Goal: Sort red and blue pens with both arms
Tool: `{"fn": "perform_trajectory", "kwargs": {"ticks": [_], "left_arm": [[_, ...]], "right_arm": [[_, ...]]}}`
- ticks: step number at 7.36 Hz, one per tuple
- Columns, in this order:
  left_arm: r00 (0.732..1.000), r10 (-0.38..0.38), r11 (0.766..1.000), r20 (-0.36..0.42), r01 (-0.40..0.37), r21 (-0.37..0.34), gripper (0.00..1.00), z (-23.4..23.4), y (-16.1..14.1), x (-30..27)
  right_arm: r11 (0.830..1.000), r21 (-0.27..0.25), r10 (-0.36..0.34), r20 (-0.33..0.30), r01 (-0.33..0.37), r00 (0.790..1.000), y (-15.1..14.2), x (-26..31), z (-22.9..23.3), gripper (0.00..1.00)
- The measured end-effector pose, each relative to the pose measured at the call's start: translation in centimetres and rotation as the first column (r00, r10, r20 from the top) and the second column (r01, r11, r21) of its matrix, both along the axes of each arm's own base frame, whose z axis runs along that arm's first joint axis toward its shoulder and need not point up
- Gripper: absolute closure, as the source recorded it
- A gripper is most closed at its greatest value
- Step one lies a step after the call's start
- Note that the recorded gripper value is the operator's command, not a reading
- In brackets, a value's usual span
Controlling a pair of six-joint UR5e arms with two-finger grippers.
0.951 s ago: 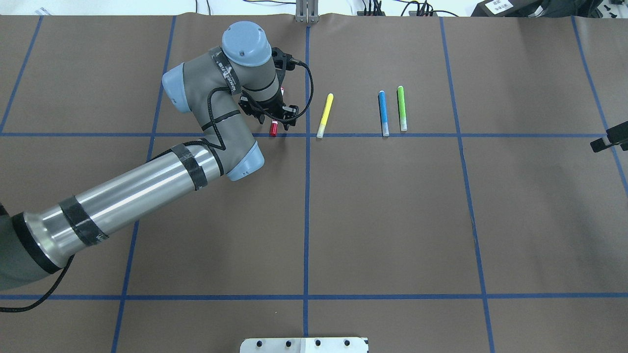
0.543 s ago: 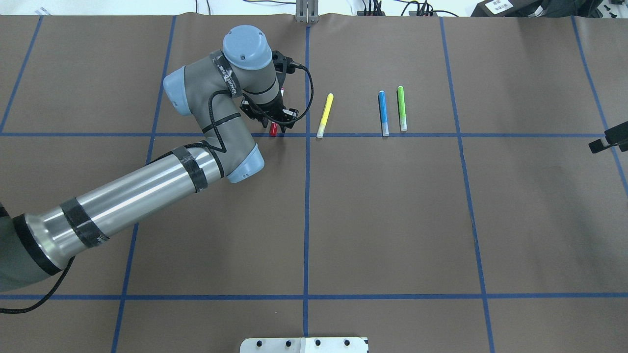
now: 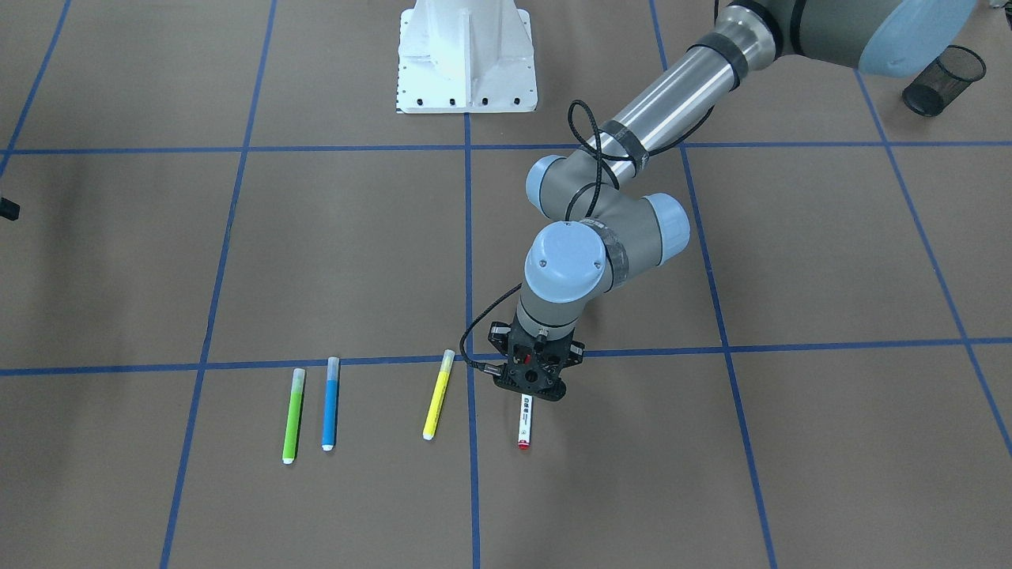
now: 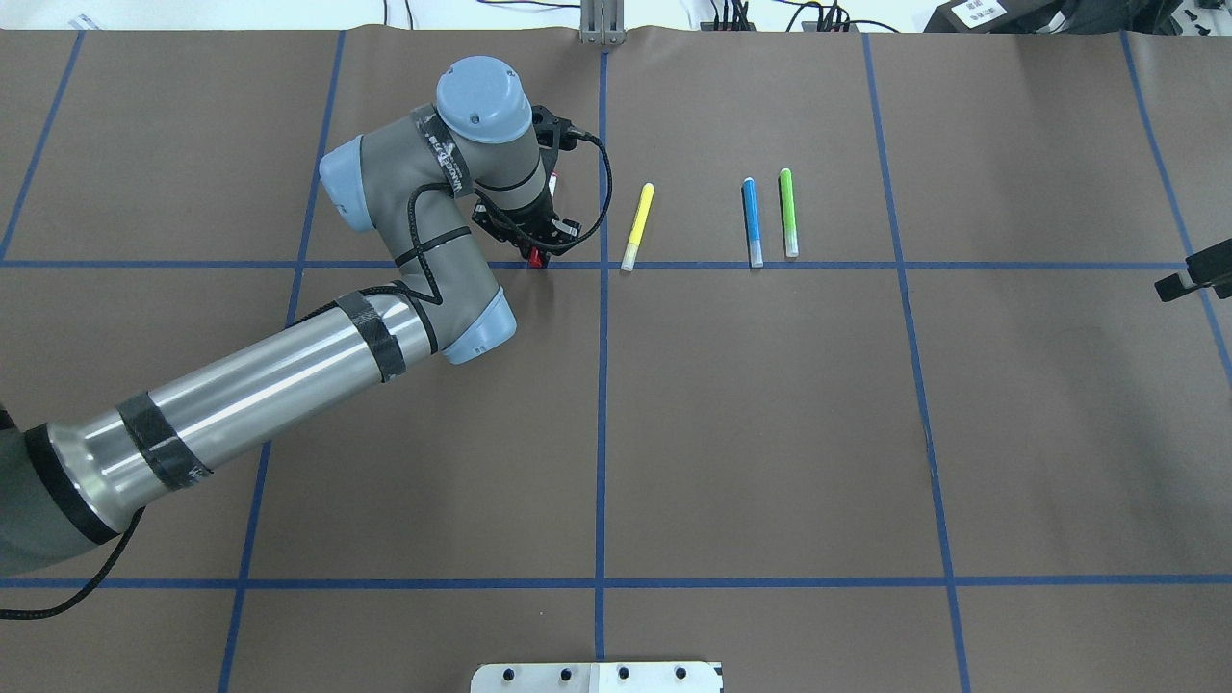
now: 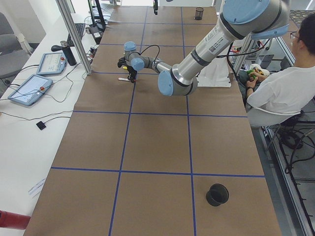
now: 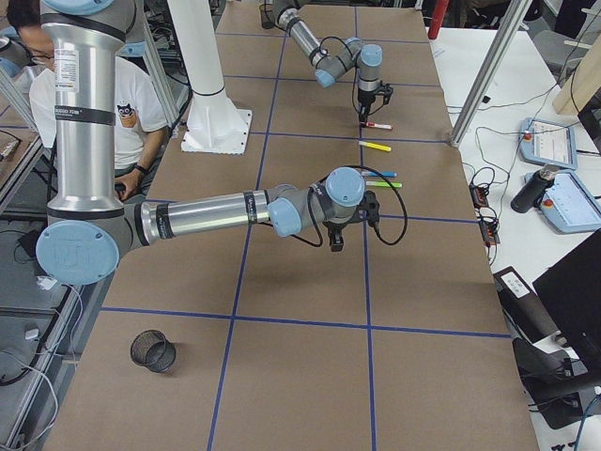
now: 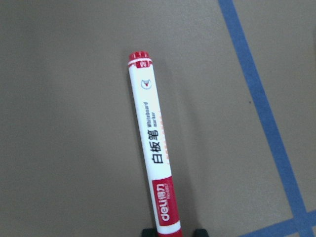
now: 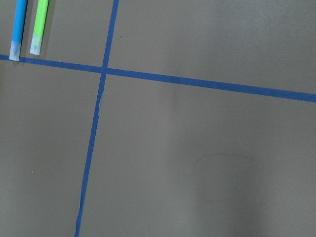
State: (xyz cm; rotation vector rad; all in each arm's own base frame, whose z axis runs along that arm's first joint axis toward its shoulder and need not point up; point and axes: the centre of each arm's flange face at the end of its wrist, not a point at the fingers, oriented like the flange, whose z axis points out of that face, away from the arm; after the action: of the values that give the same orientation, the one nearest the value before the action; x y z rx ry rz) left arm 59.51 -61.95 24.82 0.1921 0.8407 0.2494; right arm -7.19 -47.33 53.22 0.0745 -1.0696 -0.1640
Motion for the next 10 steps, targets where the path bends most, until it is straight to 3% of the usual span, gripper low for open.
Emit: {"fn": "perform_trajectory", "kwargs": {"ticks": [4,7,10], "left_arm": [[0.996,-0.078,0.997,-0.047,0.077,-0.023,1.00,0.0,-0.5,-5.1],[0.988,-0.115,0.991,-0.100,0.107,-0.080,1.00,6.5,0.2,-16.6],[0.977,-0.176,0.975,-0.121,0.156,-0.156,1.00,14.4,3.5,-30.4]], "right_arm": [[1.000,-0.028,-0.012,-0.014,0.012,1.000,-2.5,-3.2,-1.0,0.00],[0.996,-0.081,0.022,-0.063,-0.027,0.998,-6.0,-9.7,-5.4,0.00],[0.989,-0.129,0.063,-0.112,-0.078,0.992,-8.1,-18.8,-11.0,0.00]]}}
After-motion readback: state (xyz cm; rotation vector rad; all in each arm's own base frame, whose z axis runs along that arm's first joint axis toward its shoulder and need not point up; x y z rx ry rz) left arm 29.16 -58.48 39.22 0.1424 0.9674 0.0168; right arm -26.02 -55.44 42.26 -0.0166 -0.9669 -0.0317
